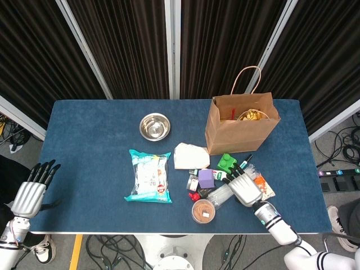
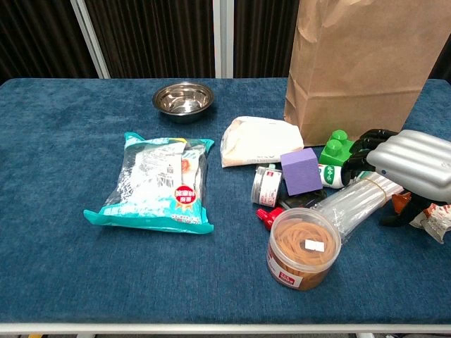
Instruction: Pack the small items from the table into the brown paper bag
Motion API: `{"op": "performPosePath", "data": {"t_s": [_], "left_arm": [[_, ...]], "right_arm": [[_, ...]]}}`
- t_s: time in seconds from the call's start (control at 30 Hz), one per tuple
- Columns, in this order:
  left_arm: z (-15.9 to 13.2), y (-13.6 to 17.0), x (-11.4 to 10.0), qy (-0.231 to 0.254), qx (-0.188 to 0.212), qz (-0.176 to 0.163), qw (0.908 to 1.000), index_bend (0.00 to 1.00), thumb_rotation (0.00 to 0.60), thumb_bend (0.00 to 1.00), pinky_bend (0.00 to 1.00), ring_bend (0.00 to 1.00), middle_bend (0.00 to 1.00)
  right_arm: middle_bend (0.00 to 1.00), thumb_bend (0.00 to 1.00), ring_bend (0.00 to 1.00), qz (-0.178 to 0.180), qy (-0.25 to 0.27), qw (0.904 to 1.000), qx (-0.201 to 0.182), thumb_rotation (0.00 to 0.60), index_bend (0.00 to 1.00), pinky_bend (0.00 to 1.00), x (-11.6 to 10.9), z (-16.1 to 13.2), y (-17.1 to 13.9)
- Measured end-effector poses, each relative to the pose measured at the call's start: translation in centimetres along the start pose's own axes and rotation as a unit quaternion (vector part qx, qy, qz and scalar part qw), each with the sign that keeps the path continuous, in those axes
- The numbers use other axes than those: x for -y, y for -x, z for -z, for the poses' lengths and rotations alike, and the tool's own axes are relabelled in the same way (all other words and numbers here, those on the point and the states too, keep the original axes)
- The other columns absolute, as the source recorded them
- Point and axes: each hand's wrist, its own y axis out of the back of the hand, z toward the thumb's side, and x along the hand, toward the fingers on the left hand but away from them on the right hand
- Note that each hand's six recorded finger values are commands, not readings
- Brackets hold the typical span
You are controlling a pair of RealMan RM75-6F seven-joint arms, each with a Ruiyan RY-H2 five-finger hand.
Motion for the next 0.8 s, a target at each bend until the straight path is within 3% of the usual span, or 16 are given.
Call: {"op": "performPosePath", "data": {"t_s": [0.23,0.47,0.67,0.8], "left_arm": [[0.0,0.0,0.3,0.001,-0.001,0.003,1.0,0.1,0.6,0.06,0.05,0.0,0.07],[0.0,0.2,0.5,0.002,0.0,0.006,1.0,0.1,0.6,0.06,0.05,0.0,0.07],[-0.1,0.1,0.4,0.004,0.002,0.004,1.0,0.1,0.6,0.06,0.05,0.0,0.07],[-0.2,0.0,0.2,0.003,0.005,0.002,1.0,0.1,0.6,0.06,0.05,0.0,0.07]], "right_arm": [[0.36,0.01,0.22,-0.001,-0.006,1.0,0.004,0.6,0.42,0.15,0.6,-0.2,0.5],[0.5,0.15,0.36,0.019,-0.006,0.9997,0.013,0.6,0.6,0.29,0.2,-0.1,0.7],[0.52,0.21,0.38,0.046,-0.002,0.9988,0.017,0.6,0.63,0.33,-1.2,0.2,0.3],[0.52,0.21,0.38,0.076,0.007,0.997,0.015,0.6,0.63,0.33,-3.4,0.3,-0.1]]}}
